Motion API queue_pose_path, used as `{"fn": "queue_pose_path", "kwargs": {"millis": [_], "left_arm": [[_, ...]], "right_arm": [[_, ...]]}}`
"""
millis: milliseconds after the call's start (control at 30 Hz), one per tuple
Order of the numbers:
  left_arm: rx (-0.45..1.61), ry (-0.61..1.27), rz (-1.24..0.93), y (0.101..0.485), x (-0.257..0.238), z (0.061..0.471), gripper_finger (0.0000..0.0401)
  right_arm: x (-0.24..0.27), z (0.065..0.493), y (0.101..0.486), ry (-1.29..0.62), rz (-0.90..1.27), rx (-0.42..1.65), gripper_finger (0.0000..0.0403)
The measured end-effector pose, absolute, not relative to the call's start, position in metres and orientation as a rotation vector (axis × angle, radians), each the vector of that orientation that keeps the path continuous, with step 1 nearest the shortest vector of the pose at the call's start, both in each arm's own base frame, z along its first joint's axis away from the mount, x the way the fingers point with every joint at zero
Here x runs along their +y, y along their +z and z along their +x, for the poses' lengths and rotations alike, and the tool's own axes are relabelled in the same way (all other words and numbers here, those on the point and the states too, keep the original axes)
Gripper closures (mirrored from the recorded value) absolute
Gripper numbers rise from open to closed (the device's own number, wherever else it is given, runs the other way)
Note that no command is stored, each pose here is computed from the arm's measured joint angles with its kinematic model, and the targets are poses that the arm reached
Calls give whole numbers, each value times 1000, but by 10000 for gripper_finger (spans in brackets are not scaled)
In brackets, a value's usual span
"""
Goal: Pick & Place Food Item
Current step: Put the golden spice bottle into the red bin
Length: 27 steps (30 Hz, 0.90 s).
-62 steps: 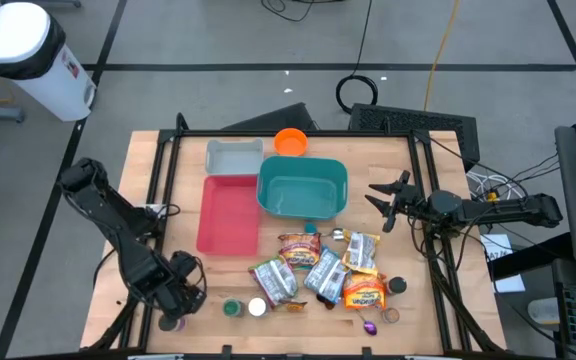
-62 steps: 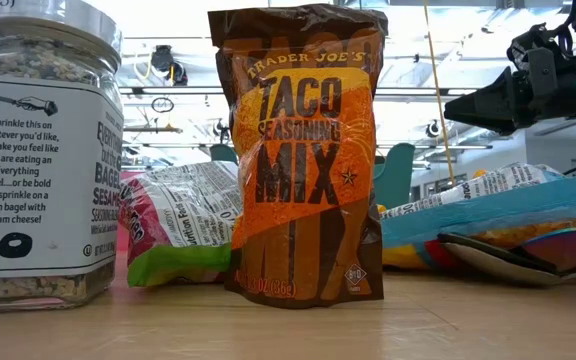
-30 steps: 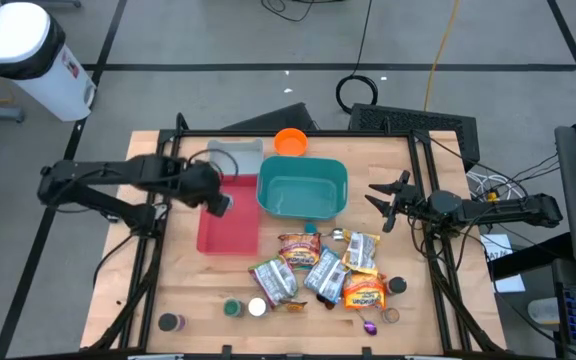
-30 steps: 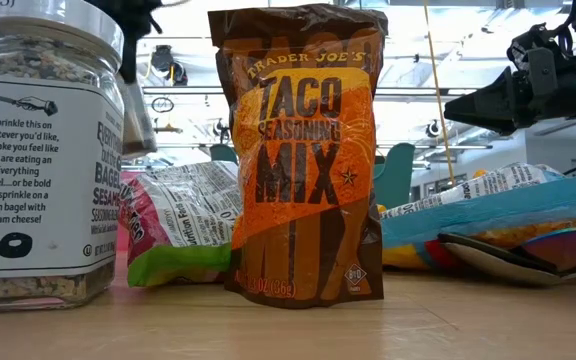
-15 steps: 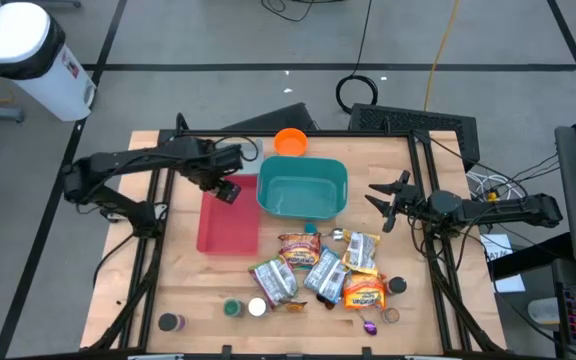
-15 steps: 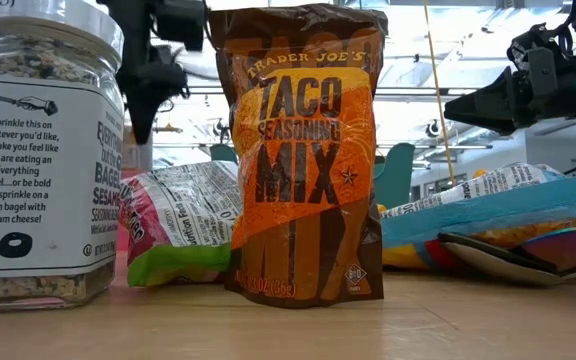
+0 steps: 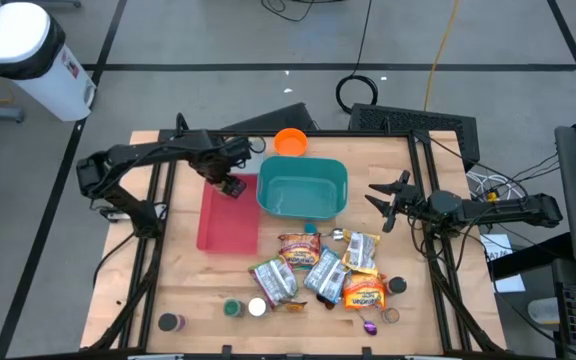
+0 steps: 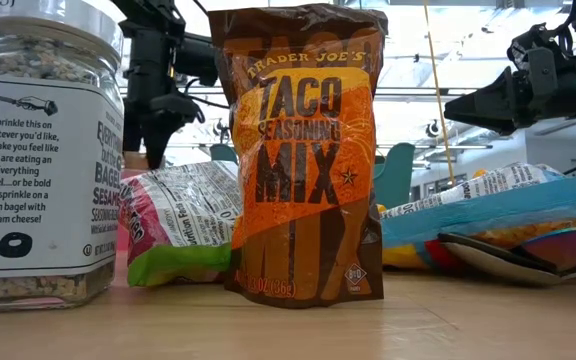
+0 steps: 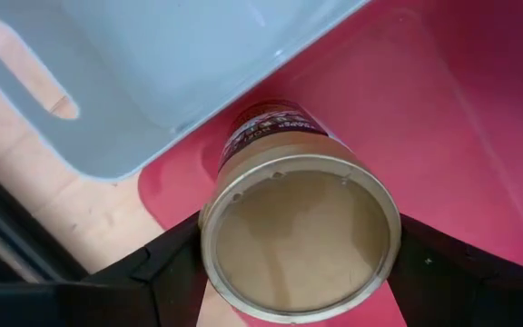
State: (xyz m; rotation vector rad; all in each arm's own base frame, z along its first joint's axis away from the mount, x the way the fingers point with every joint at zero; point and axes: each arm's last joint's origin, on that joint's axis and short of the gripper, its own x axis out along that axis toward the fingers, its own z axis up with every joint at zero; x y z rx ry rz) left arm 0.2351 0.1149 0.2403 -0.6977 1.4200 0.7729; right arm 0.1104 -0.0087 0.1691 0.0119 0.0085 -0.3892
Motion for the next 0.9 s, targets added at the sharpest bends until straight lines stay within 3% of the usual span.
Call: {"fn": "queue_pose_path", "kwargs": {"millis": [433, 900], "left_arm": [[1299, 647, -722, 242, 106, 253, 123], [1213, 629, -665, 243, 94, 268, 118]], "right_arm": [[-9, 110, 169, -389, 12, 8, 252], [-9, 110, 169, -389, 12, 9, 252]]}}
